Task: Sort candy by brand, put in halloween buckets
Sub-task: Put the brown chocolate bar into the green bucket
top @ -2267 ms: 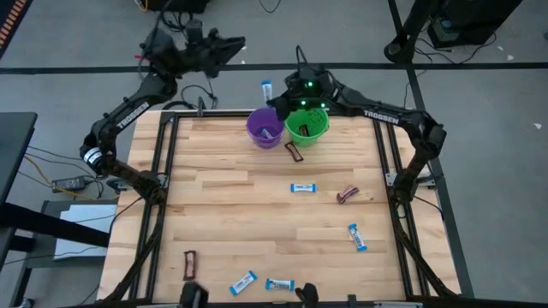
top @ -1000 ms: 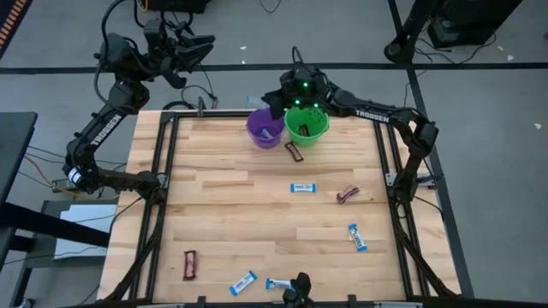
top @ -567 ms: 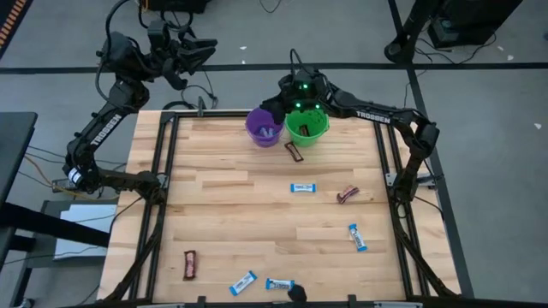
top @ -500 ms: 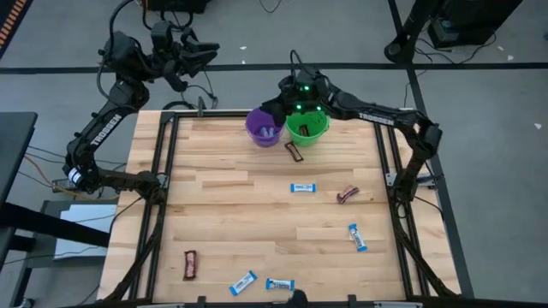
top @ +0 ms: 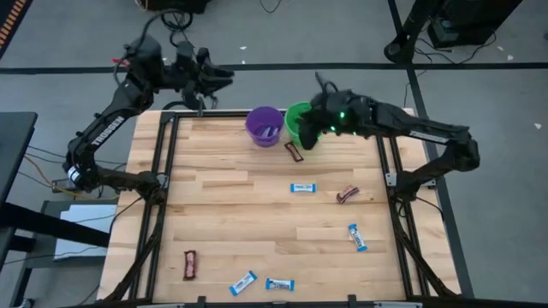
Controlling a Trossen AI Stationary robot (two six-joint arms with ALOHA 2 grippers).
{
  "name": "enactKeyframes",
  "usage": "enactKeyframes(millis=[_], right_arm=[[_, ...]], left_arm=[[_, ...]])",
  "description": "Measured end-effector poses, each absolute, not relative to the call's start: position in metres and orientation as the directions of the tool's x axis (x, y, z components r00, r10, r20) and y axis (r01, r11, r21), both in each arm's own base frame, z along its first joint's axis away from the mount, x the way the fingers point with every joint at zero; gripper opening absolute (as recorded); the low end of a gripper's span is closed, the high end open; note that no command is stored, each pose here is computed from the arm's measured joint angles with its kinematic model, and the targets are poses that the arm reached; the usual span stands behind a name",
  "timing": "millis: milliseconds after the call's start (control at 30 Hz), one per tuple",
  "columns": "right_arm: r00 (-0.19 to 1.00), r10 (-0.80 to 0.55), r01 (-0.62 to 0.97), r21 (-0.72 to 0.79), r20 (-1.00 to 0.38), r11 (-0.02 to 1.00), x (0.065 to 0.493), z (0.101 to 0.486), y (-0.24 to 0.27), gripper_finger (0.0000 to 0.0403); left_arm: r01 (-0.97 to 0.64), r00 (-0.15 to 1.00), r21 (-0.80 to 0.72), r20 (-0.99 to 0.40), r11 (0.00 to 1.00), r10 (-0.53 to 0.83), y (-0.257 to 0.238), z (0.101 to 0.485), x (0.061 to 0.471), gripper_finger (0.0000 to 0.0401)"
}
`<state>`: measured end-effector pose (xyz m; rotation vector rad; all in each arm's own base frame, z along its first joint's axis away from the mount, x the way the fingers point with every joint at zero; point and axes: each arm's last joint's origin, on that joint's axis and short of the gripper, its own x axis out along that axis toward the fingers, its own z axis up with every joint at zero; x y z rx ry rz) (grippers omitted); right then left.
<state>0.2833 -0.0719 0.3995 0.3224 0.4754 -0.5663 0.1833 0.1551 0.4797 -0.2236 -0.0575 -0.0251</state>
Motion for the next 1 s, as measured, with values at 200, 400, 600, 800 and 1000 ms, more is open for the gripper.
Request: enactKeyframes(millis=[200,400,600,800,1000], right_arm=[[0.546,-0.432,0.694,0.098,-0.718,0.713,0.276,0.361,-0.056,0.0131],[0.519,-0.378,0.741,0.183,-0.767,0.646,0.284,0.287,-0.041,0.013],[0.63,-0.28,0.7,0.374,-0.724,0.609,0.287,0.233,-0.018,0.013],[0.65,-0.298,0.708,0.415,-0.7,0.571,0.278,0.201,-0.003,0.013],[0.677,-0.386,0.731,0.511,-0.627,0.451,0.267,0.169,0.008,0.013]], left_arm=[[0.005,1.0,-0.264,0.002,0.965,-0.005,0.151,0.468,0.204,0.0142],[-0.091,0.996,-0.329,-0.015,0.94,0.091,0.143,0.462,0.225,0.0142],[-0.063,0.994,-0.365,0.059,0.929,0.091,0.128,0.47,0.234,0.0142],[0.018,0.991,-0.397,0.126,0.918,0.035,0.115,0.477,0.24,0.0142],[0.057,0.99,-0.39,0.142,0.919,-0.001,0.106,0.479,0.244,0.0142]])
